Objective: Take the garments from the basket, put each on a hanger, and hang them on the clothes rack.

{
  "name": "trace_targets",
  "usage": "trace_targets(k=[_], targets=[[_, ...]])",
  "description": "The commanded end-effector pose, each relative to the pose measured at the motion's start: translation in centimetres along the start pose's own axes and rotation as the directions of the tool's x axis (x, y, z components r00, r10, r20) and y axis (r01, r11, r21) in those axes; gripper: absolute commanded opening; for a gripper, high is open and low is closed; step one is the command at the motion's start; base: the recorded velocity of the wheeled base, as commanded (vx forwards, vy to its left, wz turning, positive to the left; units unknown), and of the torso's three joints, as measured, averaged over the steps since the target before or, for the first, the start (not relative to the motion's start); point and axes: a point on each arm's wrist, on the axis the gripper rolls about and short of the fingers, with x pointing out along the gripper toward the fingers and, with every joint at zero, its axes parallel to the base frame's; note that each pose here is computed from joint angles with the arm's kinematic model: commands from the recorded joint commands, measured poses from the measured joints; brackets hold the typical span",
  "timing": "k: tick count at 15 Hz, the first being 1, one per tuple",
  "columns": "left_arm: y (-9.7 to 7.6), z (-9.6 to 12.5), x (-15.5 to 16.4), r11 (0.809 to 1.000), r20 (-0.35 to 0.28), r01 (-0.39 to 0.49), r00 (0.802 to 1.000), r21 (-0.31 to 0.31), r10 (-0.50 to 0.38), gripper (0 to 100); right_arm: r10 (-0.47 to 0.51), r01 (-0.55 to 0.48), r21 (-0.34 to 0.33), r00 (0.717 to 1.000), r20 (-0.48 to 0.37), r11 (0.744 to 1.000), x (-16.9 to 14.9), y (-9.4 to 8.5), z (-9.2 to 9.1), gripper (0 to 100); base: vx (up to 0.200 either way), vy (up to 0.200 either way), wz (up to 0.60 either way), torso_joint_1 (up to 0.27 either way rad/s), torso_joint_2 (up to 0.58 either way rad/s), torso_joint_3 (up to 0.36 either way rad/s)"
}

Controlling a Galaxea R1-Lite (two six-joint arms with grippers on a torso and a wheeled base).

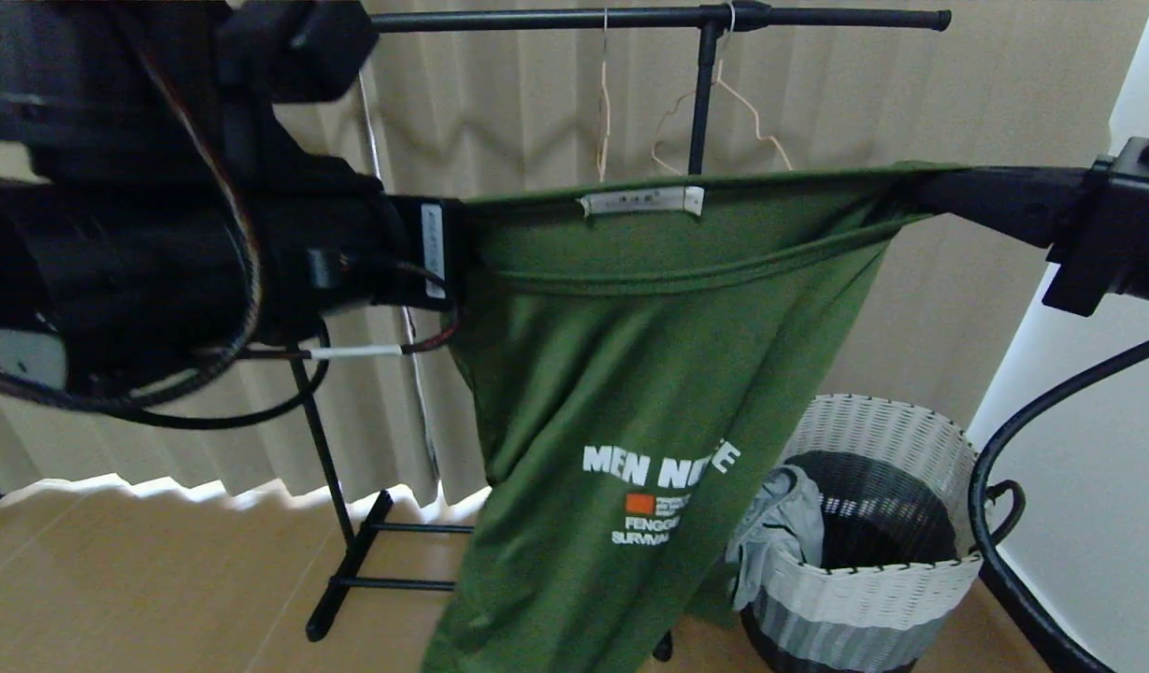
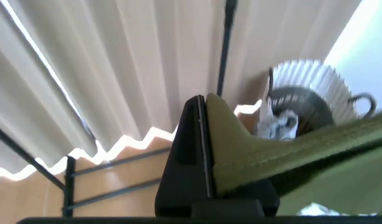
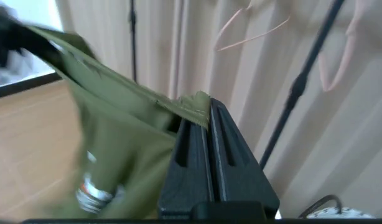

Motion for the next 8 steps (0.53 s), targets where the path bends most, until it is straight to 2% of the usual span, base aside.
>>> trace_targets(k=[1,3,6,8], targets=[[1.8,3.7,-1.6,1.0,0.041,0.002,0.999,-0.024,-0.001,0,-0.025,0.025,0.0,1.0,-0.007,1.0,0.9,-0.7,-0.3,0,0.0,0.0,0.0,0.0,0.0,0.0],[1.8,3.7,-1.6,0.999,0.014,0.046,0.999,-0.014,-0.046,0,-0.045,0.045,0.005,0.999,-0.021,0.999,1.8,-1.3,-0.8,0,0.0,0.0,0.0,0.0,0.0,0.0],[1.4,2.5,-0.6,0.999,-0.035,0.053,0.998,0.003,-0.053,0,-0.103,0.103,0.002,0.995,-0.002,0.995,3.0,-3.0,-1.2,0,0.0,0.0,0.0,0.0,0.0,0.0],[1.3,2.3,-0.5,0.997,-0.029,0.072,0.997,0.001,-0.072,0,-0.118,0.118,0.006,0.993,-0.009,0.993,3.4,-3.6,-1.4,0,0.0,0.0,0.0,0.0,0.0,0.0]])
